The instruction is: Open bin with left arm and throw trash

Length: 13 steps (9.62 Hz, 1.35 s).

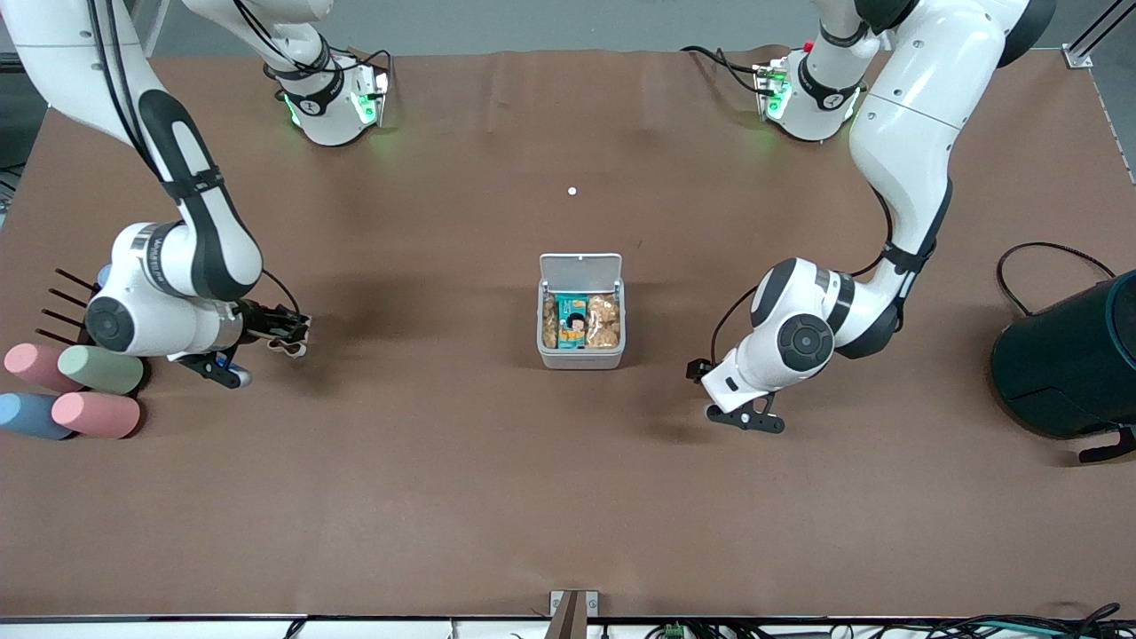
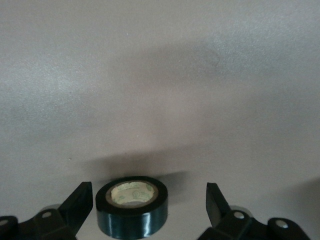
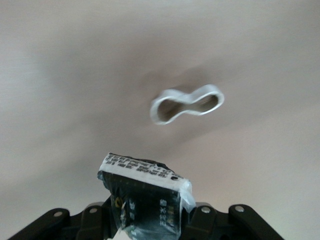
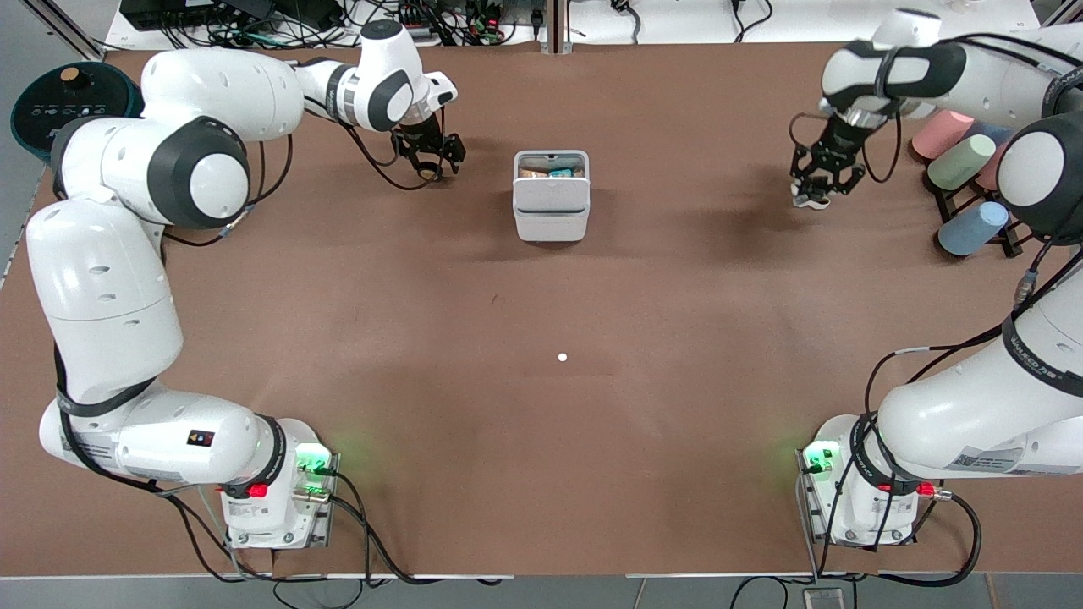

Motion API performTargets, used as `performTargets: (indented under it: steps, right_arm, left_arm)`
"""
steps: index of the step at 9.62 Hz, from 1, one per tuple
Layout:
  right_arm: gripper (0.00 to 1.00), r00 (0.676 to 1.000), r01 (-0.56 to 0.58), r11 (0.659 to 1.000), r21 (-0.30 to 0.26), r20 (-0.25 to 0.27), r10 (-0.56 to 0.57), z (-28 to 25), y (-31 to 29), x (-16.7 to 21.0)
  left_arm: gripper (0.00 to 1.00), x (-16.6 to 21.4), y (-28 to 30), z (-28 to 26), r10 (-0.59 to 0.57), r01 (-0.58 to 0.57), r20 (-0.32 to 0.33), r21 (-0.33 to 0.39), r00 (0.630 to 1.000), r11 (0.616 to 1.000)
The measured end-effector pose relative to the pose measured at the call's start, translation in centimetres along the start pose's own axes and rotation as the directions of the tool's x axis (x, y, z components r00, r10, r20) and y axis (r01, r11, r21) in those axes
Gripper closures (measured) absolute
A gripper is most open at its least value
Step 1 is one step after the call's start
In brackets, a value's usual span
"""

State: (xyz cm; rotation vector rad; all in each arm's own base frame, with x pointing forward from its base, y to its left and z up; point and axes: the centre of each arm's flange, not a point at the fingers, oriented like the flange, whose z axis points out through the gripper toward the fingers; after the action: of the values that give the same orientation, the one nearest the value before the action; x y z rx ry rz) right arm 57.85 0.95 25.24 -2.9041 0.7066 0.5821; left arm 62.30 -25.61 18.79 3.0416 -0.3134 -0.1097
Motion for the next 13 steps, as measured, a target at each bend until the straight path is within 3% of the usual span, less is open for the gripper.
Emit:
performTargets:
  steps: [2, 4, 5, 7, 10, 13]
  right_arm:
    - [0.61, 0.994, -0.104, 0.994, 0.035, -0.014, 0.104, -3.6, -6.0, -3.0]
    - [0.61, 0.986, -0.154, 0.982, 0.111, -0.045, 0.16, -7.9, -16.1, -9.1]
    - [0.61, 0.985, -0.148, 0.978, 0.15, -0.065, 0.159, -9.7, -21.2, -13.2]
    - [0.61, 0.988, -0.105, 0.977, 0.187, -0.093, 0.124, -10.5, -29.6, -21.5]
    - [0.65, 0.987, -0.043, 0.969, 0.245, -0.138, 0.079, -5.6, -37.3, -26.7]
    - [0.65, 0.987, -0.009, 0.97, 0.244, -0.151, 0.047, -1.3, -39.9, -28.3]
  left_arm:
    - [0.0, -0.6, -0.1, 0.9, 0.0, 0.0, 0.014, 0.002, 1.0, 1.0]
    - [0.03, -1.0, -0.3, 1.5, 0.0, 0.0, 0.026, 0.005, 1.0, 1.0]
    - [0.12, -1.0, -0.5, 1.5, -0.003, 0.003, 0.024, 0.005, 1.0, 1.0]
    - [0.44, -0.8, -1.1, 1.1, -0.009, 0.009, 0.015, 0.008, 1.0, 1.0]
    - [0.46, -0.8, -0.9, 1.0, -0.006, 0.006, 0.013, 0.007, 1.0, 1.0]
    - [0.46, -0.2, -0.4, -1.5, 0.001, -0.001, -0.029, 0.004, 1.0, 1.0]
